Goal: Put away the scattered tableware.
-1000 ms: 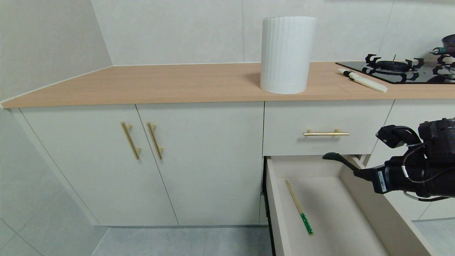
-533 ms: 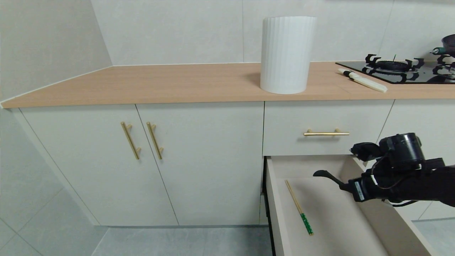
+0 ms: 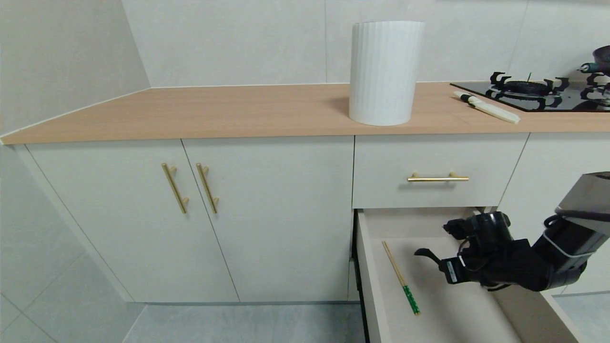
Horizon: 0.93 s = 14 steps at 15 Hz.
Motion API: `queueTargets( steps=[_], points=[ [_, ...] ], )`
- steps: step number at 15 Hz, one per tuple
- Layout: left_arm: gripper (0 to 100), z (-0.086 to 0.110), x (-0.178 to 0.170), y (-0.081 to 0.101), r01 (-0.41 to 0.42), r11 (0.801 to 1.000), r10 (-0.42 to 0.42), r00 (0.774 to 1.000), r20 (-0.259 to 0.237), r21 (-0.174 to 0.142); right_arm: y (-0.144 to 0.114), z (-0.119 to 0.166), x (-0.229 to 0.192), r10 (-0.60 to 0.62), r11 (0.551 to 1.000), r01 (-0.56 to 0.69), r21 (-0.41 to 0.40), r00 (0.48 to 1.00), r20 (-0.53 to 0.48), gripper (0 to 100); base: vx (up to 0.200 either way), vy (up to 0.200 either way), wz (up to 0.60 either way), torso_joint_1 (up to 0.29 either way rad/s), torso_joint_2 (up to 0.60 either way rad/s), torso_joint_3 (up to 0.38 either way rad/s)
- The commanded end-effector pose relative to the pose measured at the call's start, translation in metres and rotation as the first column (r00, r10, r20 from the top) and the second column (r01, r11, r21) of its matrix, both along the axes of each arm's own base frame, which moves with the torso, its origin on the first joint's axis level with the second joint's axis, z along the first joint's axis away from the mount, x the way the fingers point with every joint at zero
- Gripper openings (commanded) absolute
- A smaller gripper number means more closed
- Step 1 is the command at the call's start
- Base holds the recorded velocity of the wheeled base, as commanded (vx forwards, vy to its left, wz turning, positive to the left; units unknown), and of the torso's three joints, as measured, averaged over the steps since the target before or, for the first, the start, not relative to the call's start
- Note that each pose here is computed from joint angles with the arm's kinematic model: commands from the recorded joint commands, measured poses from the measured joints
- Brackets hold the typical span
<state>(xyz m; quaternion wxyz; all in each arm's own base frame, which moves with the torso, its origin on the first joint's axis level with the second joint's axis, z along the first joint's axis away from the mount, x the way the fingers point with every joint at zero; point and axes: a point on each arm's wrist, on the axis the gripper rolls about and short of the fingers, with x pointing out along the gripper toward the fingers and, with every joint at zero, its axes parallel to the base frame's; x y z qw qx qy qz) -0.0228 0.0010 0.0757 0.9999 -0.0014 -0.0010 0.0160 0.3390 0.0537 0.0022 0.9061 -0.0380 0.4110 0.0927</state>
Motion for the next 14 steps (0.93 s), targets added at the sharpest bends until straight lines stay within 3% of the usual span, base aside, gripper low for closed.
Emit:
queueTargets(
  steps=[1, 10, 11, 14],
  points=[
    [100, 0.000, 0.000, 0.000, 0.000, 1.000, 0.000, 1.000, 0.000, 0.000, 0.000, -0.022, 0.001, -0.003, 1.000, 0.002, -0.010, 0.998, -0.059, 0, 0.000, 0.000, 0.00, 0.000, 0.00, 0.000],
    [100, 0.000, 0.000, 0.000, 0.000, 1.000, 0.000, 1.000, 0.001, 0.000, -0.001, -0.038, 0.005, -0.032, 0.999, 0.029, -0.036, 0.996, -0.085, 0, 0.000, 0.000, 0.00, 0.000, 0.00, 0.000],
    [100, 0.000, 0.000, 0.000, 0.000, 1.000, 0.000, 1.000, 0.000, 0.000, -0.001, -0.037, 0.005, -0.032, 0.999, 0.029, -0.035, 0.996, -0.084, 100, 0.000, 0.000, 0.00, 0.000, 0.00, 0.000],
    [100, 0.000, 0.000, 0.000, 0.000, 1.000, 0.000, 1.000, 0.000, 0.000, -0.001, -0.037, 0.004, -0.031, 0.999, 0.028, -0.034, 0.996, -0.084, 100, 0.000, 0.000, 0.00, 0.000, 0.00, 0.000]
  ],
)
